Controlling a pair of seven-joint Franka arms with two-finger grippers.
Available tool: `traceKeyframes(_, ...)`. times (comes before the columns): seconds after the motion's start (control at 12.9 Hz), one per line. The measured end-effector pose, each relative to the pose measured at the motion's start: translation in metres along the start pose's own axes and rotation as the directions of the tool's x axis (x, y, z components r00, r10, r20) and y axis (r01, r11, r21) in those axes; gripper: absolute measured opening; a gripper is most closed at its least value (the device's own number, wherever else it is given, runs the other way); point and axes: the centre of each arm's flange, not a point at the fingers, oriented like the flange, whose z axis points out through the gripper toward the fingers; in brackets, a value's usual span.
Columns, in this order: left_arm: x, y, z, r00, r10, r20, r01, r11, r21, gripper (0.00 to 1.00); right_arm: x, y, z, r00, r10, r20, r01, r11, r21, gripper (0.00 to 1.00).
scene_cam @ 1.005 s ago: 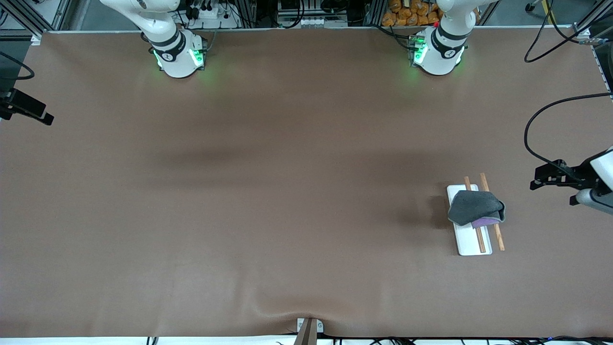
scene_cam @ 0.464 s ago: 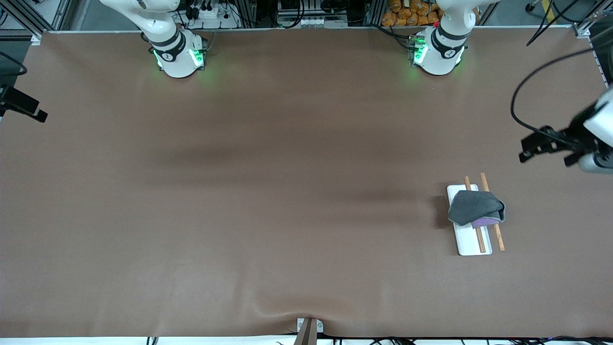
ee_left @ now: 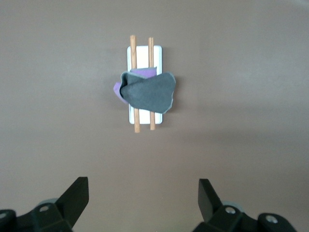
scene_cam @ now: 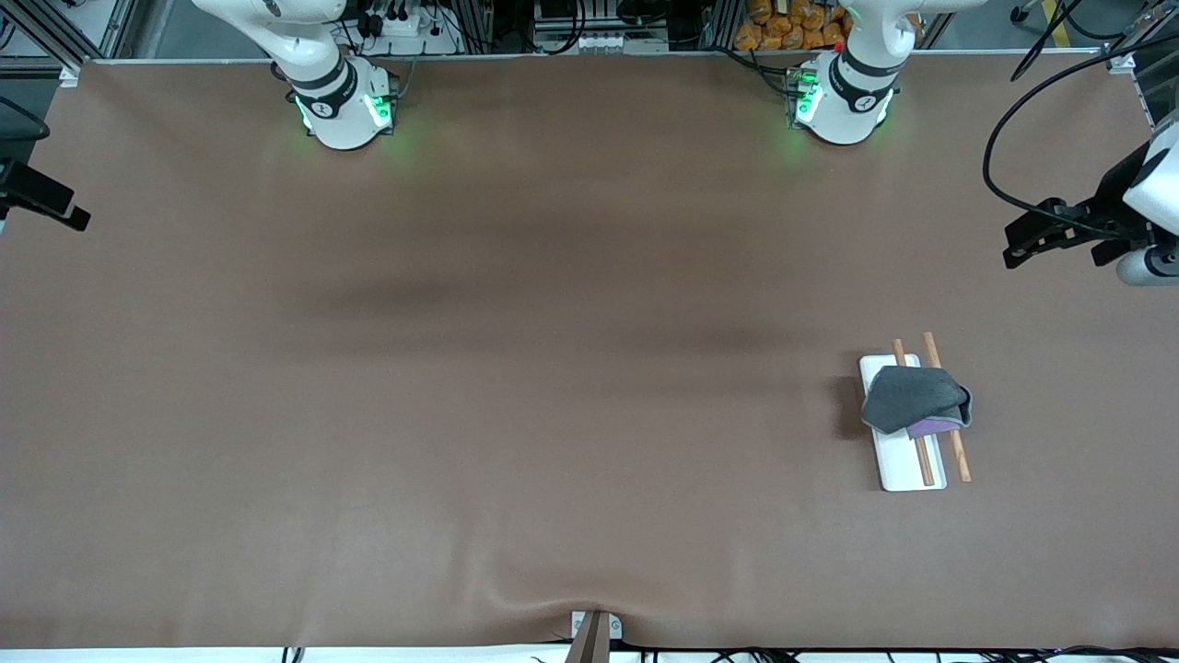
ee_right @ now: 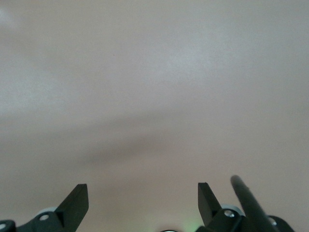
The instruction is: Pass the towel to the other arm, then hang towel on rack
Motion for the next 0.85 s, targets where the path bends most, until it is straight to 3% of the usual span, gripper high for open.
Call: traceKeyframes(0.85, -0.030, -0.009, -0.002, 0.998, -0.015, 0.057, 0.014, 1.000, 0.011, 1.00, 0.000, 0.000, -0.001, 1.000, 0.000, -0.001, 0.000, 1.000, 0.000, 1.00)
